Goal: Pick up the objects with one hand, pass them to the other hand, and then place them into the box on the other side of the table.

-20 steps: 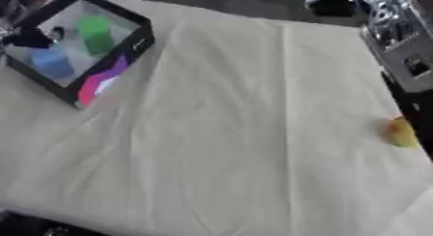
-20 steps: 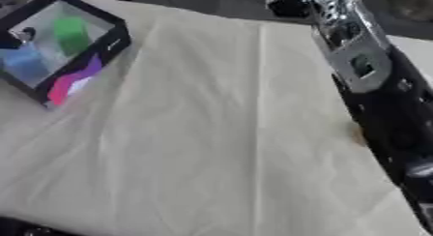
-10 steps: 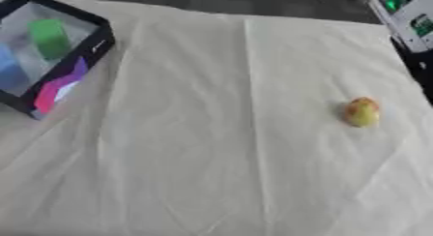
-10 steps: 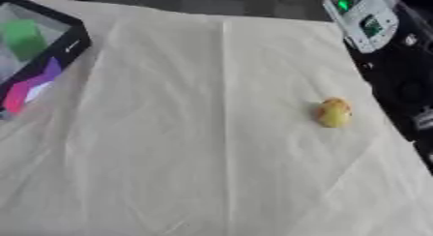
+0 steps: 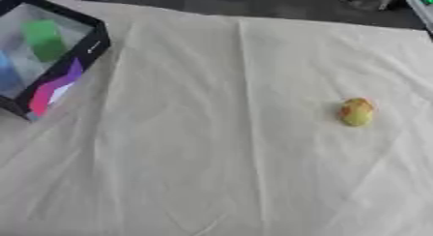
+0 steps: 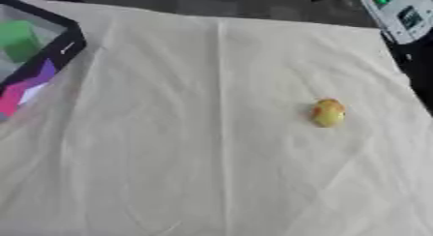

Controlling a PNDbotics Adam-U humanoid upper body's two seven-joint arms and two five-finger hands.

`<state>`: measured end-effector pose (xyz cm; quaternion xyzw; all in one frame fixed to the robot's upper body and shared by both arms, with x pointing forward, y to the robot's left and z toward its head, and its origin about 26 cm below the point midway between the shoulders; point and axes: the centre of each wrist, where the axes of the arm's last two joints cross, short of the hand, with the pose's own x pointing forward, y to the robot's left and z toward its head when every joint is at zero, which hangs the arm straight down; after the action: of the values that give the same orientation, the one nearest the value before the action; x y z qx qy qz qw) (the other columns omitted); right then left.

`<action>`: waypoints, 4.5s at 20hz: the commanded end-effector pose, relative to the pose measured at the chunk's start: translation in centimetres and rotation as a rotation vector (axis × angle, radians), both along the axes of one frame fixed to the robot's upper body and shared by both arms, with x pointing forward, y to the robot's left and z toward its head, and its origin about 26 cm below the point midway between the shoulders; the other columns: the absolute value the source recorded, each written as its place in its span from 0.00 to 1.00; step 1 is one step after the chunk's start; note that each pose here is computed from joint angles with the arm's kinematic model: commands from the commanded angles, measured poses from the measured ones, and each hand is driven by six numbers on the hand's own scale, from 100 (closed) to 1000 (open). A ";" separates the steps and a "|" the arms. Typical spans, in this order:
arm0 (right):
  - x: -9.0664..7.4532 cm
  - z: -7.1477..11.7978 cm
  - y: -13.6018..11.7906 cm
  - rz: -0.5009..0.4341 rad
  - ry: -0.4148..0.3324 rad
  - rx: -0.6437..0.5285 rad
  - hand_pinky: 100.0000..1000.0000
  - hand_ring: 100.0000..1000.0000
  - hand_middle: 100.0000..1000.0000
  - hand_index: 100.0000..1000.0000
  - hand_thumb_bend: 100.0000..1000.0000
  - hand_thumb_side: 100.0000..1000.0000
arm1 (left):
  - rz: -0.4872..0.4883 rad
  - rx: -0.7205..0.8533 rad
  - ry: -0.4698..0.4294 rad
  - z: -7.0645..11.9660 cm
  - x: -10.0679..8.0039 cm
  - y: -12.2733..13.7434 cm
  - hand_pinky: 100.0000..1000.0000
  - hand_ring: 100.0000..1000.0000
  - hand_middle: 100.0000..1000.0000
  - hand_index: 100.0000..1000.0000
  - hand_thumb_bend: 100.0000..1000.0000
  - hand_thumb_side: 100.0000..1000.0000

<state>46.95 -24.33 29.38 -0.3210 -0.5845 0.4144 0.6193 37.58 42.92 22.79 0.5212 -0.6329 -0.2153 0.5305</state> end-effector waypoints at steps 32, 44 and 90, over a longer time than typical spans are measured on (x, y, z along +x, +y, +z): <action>-1.9 -1.3 -7.3 0.312 0.332 -0.074 0.87 0.83 0.87 0.90 0.04 0.20 | 0.043 -0.123 -0.079 0.5 -1.4 2.4 0.94 0.70 0.62 0.80 0.00 0.47; -1.7 -2.2 -7.2 0.434 0.415 -0.150 0.89 0.86 0.86 0.91 0.22 0.18 | 0.061 -0.111 -0.074 0.4 -1.6 2.8 0.94 0.70 0.62 0.80 0.00 0.46; -1.3 -11.1 -4.6 0.543 0.540 -0.167 0.89 0.83 0.84 0.90 0.24 0.18 | 0.079 -0.123 -0.043 -0.9 -1.6 2.9 0.94 0.70 0.62 0.78 0.00 0.46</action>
<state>45.60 -28.32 17.04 -0.0638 -0.4240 0.6785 0.5965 36.09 45.48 20.44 0.5057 -0.6315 -0.1430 0.5702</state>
